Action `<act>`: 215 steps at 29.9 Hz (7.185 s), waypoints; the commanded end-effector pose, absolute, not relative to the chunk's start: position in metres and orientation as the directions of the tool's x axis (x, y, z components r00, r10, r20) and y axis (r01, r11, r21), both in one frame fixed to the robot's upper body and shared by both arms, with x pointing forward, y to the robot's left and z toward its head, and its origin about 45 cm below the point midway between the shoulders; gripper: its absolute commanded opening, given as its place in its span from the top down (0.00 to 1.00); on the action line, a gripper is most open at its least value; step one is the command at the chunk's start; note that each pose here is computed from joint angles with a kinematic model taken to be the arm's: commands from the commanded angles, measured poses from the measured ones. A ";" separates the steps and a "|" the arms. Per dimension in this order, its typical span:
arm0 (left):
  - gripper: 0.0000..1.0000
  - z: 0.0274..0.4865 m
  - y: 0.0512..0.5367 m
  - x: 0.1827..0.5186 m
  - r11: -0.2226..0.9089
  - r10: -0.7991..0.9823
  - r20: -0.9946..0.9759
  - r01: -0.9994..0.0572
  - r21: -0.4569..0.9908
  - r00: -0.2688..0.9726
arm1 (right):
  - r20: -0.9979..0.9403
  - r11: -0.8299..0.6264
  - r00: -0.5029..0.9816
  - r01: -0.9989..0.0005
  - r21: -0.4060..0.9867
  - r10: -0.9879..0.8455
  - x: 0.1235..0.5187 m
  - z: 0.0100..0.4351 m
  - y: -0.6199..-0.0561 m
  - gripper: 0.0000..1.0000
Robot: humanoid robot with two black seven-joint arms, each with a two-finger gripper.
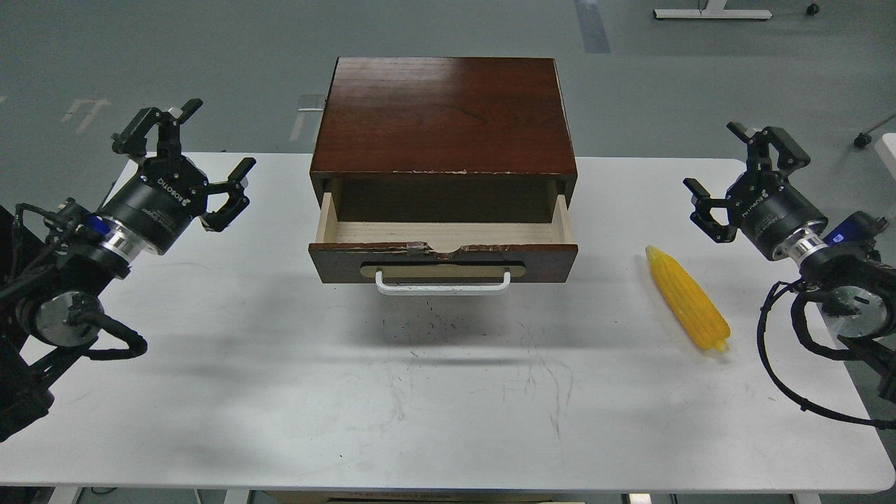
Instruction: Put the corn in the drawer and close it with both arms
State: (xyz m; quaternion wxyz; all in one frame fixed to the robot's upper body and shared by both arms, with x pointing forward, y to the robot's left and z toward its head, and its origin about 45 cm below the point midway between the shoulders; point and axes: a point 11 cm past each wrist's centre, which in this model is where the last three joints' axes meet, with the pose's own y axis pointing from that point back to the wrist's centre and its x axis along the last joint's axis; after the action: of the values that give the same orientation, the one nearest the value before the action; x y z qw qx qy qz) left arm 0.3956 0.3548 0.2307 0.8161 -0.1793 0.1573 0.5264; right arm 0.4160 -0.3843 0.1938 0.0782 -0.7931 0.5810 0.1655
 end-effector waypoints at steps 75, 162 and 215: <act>0.02 0.271 0.385 0.407 0.351 0.848 -0.355 -0.919 -0.177 0.392 | 0.512 -0.352 0.855 -0.457 0.817 0.078 0.367 0.143 -0.400 0.03; 0.02 0.272 0.396 0.403 0.344 0.864 -0.329 -0.925 -0.165 0.380 | 0.522 -0.504 -0.028 -0.309 0.807 0.853 0.422 0.306 -0.056 0.48; 0.02 0.266 0.373 0.394 0.451 0.854 -0.223 -0.882 -0.137 0.471 | -0.131 -0.280 0.268 -0.957 0.080 -0.954 0.412 0.222 -0.367 0.02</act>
State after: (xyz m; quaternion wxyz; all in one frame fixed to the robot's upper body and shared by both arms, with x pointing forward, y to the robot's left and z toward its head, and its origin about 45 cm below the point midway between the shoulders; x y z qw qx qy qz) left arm 0.3955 0.3806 0.2630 0.8378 -0.1296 0.0732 0.5252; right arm 0.4188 -0.3608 0.2446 -0.0299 -0.8097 0.5857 0.0225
